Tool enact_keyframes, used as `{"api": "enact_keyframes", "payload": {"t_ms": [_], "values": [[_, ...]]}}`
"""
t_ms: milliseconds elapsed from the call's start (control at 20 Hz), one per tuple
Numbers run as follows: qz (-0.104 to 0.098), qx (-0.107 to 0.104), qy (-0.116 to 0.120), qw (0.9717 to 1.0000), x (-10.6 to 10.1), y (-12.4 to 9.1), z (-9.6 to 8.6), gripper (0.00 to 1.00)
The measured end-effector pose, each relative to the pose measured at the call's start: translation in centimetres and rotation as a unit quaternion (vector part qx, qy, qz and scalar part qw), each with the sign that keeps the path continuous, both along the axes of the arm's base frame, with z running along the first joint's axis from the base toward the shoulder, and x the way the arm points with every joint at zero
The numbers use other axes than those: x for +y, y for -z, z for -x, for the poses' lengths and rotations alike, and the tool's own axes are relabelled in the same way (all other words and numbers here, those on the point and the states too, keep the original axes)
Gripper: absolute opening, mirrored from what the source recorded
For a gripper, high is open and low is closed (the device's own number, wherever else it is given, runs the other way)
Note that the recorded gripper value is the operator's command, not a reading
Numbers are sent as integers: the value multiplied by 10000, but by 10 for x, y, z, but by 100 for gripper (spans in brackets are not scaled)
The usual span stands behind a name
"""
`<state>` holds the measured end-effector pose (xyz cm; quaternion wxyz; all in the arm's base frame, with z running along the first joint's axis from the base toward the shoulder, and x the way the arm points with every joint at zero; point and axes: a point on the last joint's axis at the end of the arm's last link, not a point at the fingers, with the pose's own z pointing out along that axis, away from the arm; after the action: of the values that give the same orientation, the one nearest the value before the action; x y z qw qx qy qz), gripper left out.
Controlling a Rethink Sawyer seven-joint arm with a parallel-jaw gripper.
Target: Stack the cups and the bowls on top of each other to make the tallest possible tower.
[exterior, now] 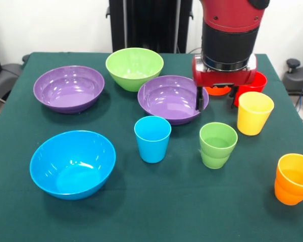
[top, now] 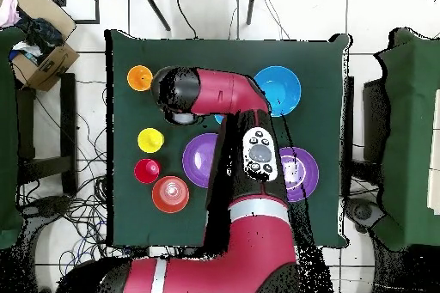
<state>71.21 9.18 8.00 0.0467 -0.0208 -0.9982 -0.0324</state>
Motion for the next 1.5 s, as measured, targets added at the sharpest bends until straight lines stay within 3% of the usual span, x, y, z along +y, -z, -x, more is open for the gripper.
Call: {"api": "enact_keyframes", "payload": {"t_ms": [400, 800, 1200, 1500], "values": [[57, -15, 335, 9994, -34, -3, -5, 100], [220, -217, 489, 9983, -65, -5, -27, 100], [252, -376, 527, 9976, -74, 14, -53, 100], [201, -202, 589, 9979, -78, 44, -47, 100]]}}
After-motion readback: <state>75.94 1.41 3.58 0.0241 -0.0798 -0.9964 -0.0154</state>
